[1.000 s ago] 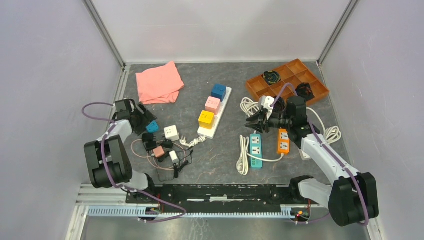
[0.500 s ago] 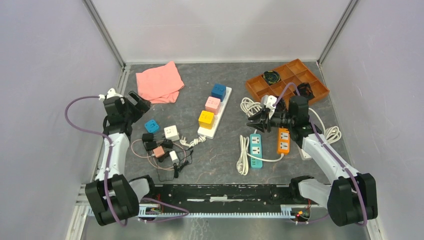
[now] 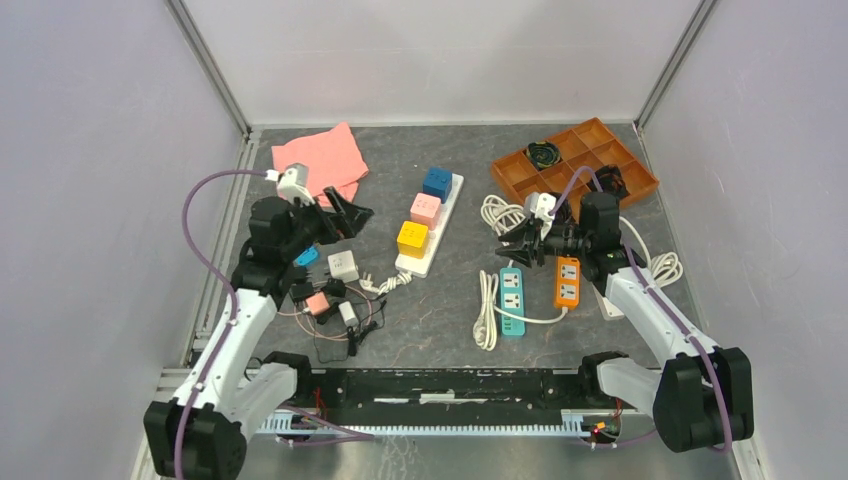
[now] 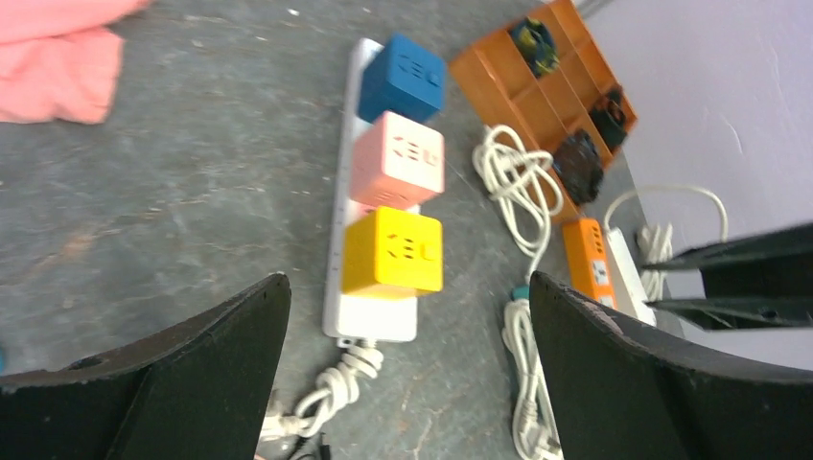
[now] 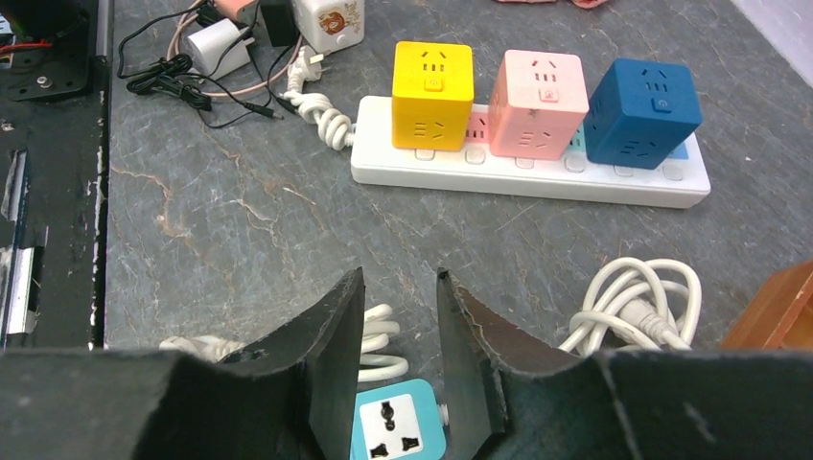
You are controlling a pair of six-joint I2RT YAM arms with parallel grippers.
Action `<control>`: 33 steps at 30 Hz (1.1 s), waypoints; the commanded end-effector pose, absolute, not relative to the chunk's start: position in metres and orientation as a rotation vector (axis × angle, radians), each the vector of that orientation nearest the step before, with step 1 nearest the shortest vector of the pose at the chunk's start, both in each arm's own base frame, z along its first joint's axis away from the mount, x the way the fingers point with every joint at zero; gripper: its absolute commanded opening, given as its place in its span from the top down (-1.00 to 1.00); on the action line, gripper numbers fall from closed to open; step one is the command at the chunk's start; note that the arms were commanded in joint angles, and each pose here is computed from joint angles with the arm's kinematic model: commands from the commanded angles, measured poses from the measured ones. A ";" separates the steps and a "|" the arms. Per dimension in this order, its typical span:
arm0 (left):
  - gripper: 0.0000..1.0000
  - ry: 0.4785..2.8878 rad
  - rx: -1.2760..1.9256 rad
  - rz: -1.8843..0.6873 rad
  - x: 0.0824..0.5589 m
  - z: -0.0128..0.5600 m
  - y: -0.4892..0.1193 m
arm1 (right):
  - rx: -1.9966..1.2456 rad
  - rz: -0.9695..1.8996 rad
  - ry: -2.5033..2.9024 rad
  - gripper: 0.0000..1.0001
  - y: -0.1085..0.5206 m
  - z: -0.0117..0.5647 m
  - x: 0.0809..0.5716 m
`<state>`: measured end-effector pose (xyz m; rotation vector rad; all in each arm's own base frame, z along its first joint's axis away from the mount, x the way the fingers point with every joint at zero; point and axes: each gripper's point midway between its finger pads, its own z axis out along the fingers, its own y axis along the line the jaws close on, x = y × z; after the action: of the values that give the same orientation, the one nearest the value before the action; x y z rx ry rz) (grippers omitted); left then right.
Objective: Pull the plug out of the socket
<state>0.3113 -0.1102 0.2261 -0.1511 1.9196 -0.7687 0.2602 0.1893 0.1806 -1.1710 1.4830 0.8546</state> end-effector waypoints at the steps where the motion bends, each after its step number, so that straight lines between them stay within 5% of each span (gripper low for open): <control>1: -0.99 1.901 -0.072 -0.682 0.305 0.239 -0.125 | -1.200 0.844 1.409 0.18 0.191 0.196 0.260; 8: -0.99 1.958 0.048 -0.556 0.294 0.236 -0.159 | -1.214 0.849 1.413 0.07 0.191 0.194 0.259; 18: -0.99 1.996 0.206 -0.393 0.295 0.220 -0.183 | -1.219 0.829 1.427 -0.64 0.189 0.190 0.262; 33: -0.99 1.993 0.353 -0.427 0.292 0.205 -0.196 | -1.219 0.830 1.433 -0.67 0.189 0.187 0.262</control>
<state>0.2901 -0.1899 0.2052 0.2512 2.0196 -0.4326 0.2543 0.1890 0.1745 -1.2075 1.4774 0.8620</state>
